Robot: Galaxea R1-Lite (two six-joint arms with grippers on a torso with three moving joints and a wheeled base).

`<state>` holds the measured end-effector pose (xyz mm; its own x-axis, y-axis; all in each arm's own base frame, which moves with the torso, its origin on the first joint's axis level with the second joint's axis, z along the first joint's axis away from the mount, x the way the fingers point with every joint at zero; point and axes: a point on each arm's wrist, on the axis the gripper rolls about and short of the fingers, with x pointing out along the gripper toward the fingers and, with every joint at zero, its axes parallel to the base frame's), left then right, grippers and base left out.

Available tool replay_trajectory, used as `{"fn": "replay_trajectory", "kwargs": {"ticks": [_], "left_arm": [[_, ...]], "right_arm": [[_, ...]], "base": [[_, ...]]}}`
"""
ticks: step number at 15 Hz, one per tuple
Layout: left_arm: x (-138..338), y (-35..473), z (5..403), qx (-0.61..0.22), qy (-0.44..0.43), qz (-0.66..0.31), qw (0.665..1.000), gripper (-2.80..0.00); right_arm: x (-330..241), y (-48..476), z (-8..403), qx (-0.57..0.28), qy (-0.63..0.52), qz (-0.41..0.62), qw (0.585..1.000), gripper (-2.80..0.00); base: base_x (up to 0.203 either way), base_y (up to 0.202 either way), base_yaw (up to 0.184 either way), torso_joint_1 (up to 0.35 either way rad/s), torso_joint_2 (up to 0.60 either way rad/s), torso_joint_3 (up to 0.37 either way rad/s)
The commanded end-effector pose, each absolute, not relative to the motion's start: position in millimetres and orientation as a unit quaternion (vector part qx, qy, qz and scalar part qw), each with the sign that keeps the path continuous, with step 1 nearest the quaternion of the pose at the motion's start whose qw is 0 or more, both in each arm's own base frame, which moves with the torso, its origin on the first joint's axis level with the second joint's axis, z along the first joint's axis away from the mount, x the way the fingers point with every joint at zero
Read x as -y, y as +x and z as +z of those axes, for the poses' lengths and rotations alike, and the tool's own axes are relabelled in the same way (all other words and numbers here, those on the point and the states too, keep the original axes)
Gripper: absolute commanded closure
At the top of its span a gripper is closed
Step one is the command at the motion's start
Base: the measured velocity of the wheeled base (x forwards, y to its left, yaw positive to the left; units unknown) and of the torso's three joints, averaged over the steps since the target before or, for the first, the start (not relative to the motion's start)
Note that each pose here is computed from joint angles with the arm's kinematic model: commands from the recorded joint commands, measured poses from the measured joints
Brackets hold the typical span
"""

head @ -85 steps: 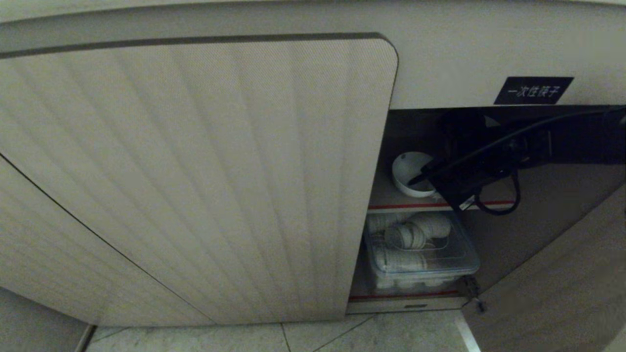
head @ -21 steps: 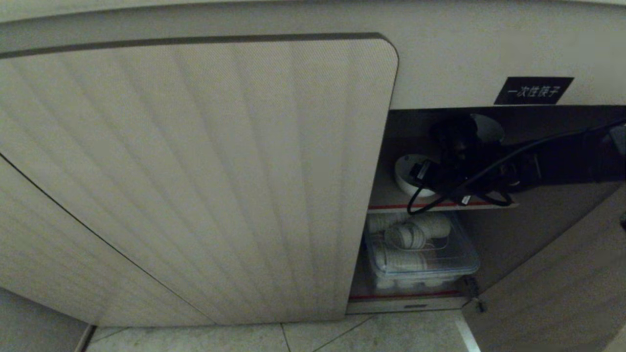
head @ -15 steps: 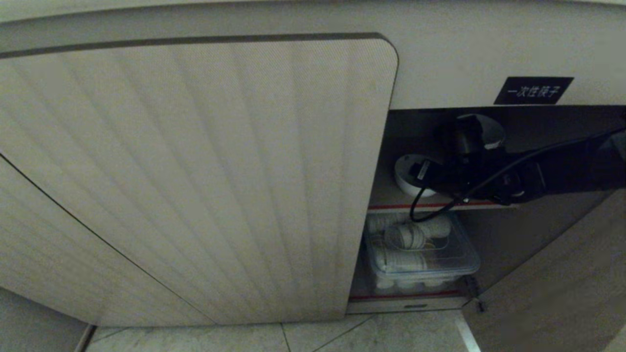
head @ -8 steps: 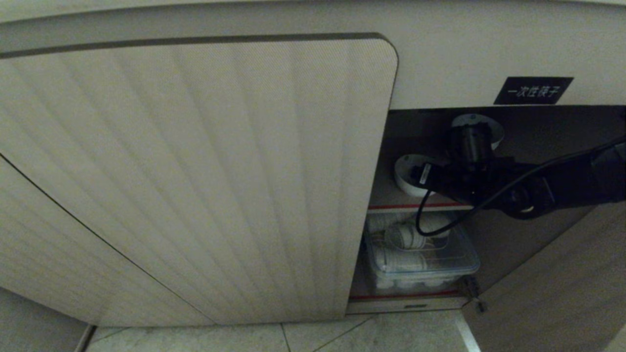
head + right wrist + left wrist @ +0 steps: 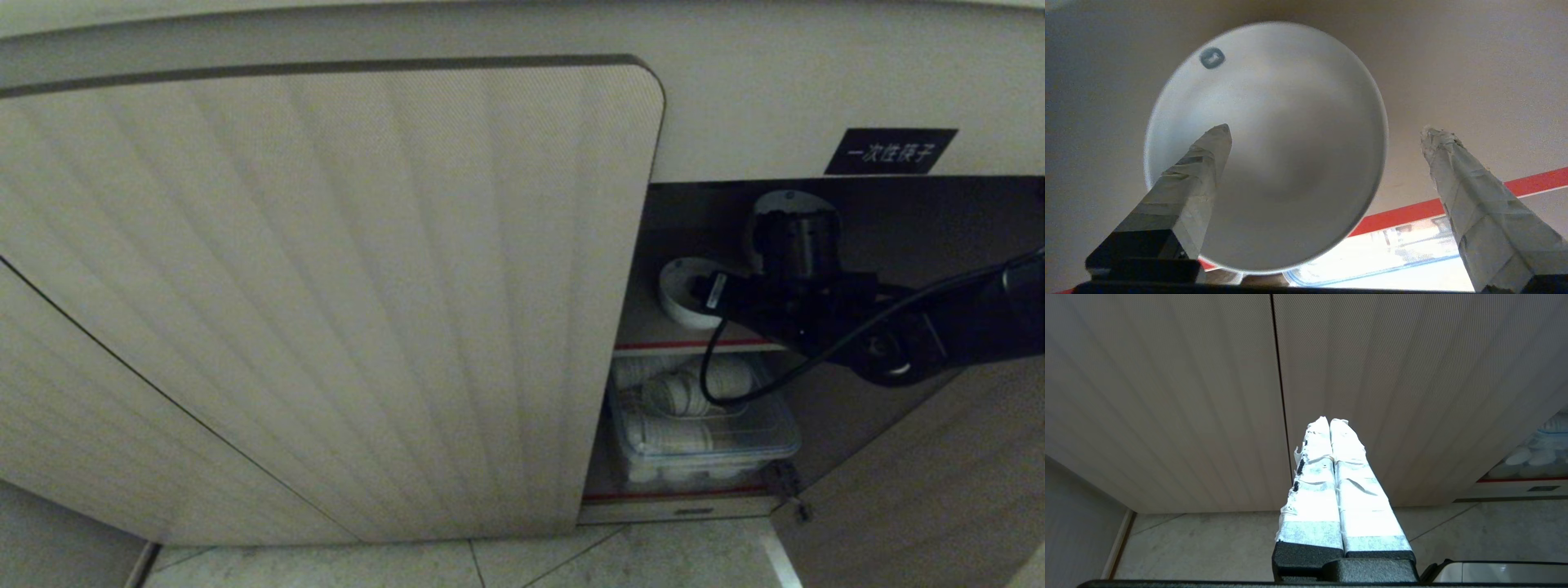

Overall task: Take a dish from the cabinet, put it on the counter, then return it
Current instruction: Close the cabinet door

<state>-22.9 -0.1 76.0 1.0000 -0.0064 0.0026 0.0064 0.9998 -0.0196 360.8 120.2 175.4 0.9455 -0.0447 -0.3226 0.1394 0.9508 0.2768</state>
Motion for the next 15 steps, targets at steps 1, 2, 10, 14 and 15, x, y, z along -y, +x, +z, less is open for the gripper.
{"fn": "replay_trajectory", "kwargs": {"ticks": [1, 2, 10, 14, 15], "left_arm": [[0, -23, 76, 0.002, -0.01, -0.003, 1.0, 0.0], [0, -23, 76, 0.001, -0.01, -0.004, 1.0, 0.0], [0, -23, 76, 0.002, -0.01, -0.003, 1.0, 0.0], [0, -23, 76, 0.002, -0.01, -0.003, 1.0, 0.0], [0, -23, 76, 0.001, -0.01, -0.004, 1.0, 0.0]], "right_arm": [[-119, 356, 177, -0.154, 0.146, -0.046, 0.976, -2.8], [-118, 355, 177, -0.15, 0.146, -0.045, 0.977, -2.8], [-113, 340, 173, -0.127, 0.12, -0.033, 0.984, -2.8], [-112, 334, 168, -0.115, 0.099, -0.023, 0.988, -2.8], [-111, 333, 168, -0.11, 0.097, -0.021, 0.989, -2.8]], "base": [[0.0, 0.0, 0.0, 0.0, 0.0, 0.0], [0.0, 0.0, 0.0, 0.0, 0.0, 0.0], [0.0, 0.0, 0.0, 0.0, 0.0, 0.0], [0.0, 0.0, 0.0, 0.0, 0.0, 0.0], [0.0, 0.0, 0.0, 0.0, 0.0, 0.0]]}}
